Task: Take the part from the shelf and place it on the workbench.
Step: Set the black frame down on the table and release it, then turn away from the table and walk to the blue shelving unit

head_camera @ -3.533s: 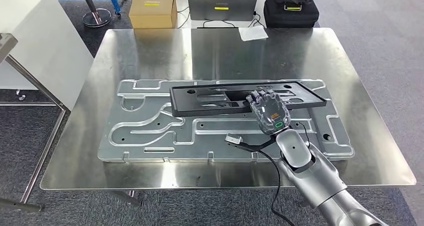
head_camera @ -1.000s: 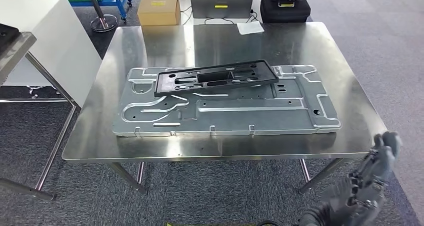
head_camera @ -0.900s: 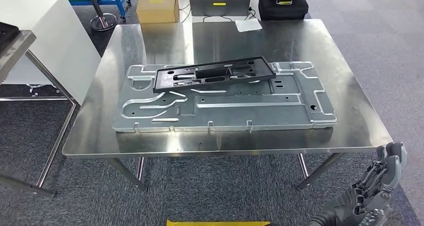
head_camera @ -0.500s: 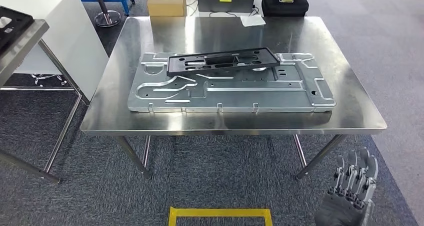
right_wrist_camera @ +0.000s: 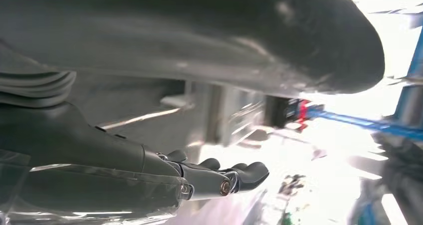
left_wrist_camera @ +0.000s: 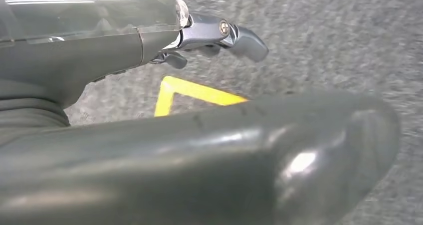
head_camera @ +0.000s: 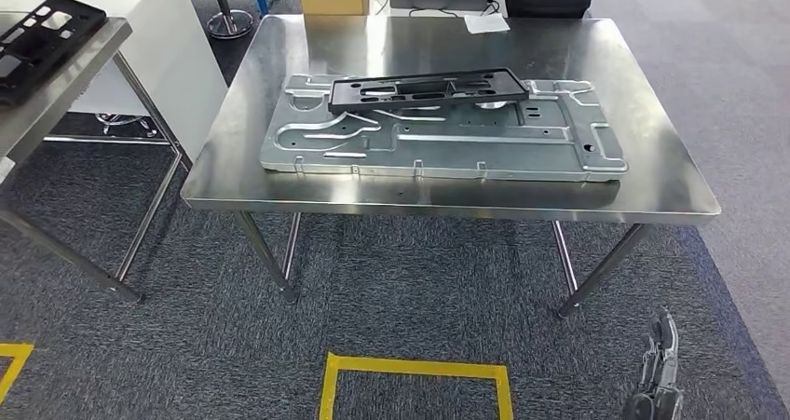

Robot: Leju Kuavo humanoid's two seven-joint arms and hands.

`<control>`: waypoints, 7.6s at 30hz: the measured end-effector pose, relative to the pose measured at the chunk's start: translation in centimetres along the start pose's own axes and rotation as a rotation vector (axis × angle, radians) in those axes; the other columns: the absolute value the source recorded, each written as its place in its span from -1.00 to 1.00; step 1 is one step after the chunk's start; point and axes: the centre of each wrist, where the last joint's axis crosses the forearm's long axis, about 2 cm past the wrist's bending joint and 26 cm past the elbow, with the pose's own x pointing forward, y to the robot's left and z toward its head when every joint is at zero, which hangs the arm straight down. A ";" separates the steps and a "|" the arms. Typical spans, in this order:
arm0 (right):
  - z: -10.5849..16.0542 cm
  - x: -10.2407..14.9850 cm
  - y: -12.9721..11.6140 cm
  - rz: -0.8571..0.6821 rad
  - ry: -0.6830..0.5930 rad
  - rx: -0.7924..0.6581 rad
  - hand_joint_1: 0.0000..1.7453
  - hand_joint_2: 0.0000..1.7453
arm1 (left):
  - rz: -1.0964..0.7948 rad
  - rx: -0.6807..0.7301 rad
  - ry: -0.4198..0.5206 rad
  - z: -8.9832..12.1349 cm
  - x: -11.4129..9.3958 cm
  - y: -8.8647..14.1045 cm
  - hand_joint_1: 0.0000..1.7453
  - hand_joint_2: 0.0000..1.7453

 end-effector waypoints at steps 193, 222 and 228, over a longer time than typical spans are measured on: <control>16.0 -16.3 -0.6 0.274 1.625 0.098 -1.00 -1.00 | -0.120 -0.006 0.110 0.9 -0.9 -2.7 -1.00 -1.00; 15.9 -16.3 -0.6 0.290 1.611 0.137 -1.00 -1.00 | -0.120 -0.003 0.119 0.8 -0.8 -2.6 -1.00 -1.00; 15.5 -16.4 -0.5 0.293 1.602 0.139 -1.00 -1.00 | -0.121 -0.002 0.125 0.8 -0.9 -2.6 -1.00 -1.00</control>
